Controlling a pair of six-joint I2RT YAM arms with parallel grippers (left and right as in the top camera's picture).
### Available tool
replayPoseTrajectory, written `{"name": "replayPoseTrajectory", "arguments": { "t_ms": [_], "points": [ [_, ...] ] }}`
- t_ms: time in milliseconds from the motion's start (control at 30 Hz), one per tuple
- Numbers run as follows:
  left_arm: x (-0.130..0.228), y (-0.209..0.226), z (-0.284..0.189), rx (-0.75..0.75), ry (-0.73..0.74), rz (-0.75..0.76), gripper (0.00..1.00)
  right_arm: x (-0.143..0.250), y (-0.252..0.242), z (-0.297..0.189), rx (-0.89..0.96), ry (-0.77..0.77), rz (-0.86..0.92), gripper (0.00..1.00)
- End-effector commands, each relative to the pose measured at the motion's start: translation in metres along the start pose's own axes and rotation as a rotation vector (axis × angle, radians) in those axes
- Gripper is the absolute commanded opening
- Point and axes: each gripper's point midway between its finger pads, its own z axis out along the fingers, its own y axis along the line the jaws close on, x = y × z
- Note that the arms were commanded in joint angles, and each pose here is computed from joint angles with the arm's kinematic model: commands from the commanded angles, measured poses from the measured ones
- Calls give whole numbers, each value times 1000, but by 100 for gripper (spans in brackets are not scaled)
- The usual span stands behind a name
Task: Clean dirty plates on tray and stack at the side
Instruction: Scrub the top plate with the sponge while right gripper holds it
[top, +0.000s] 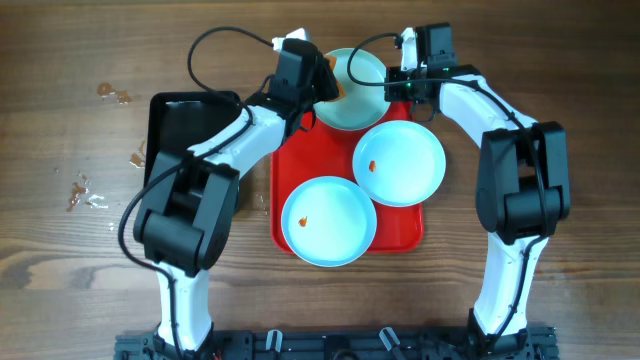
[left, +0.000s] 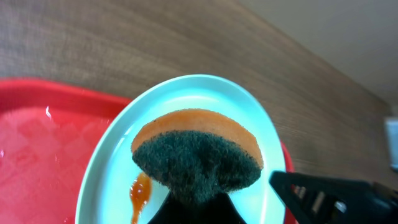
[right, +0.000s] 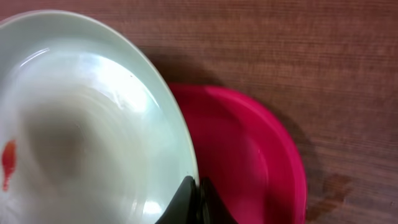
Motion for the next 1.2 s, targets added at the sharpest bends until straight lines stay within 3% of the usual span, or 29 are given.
{"name": "replayPoseTrajectory", "arguments": {
  "t_ms": [0,300,600,900,1000,1167],
  "points": [
    [10,3,14,12,20,-69,4,20,-1,9,16,67,-1,4],
    [13,2,16,24,31,-67,4,41,4,10,83,146,-148,4],
    [49,12,12,-10,198,-153,4,31,-4,11,148,102,-98,4],
    [66,21,30,7,228,-173,4,30,-4,11,148,96,-92,5],
    [77,34,36,-24,254,-169,4,30,-4,11,148,98,-92,5],
    [84,75,33,-194,259,-27,4,32,-4,10,149,107,-91,4]
  ]
}}
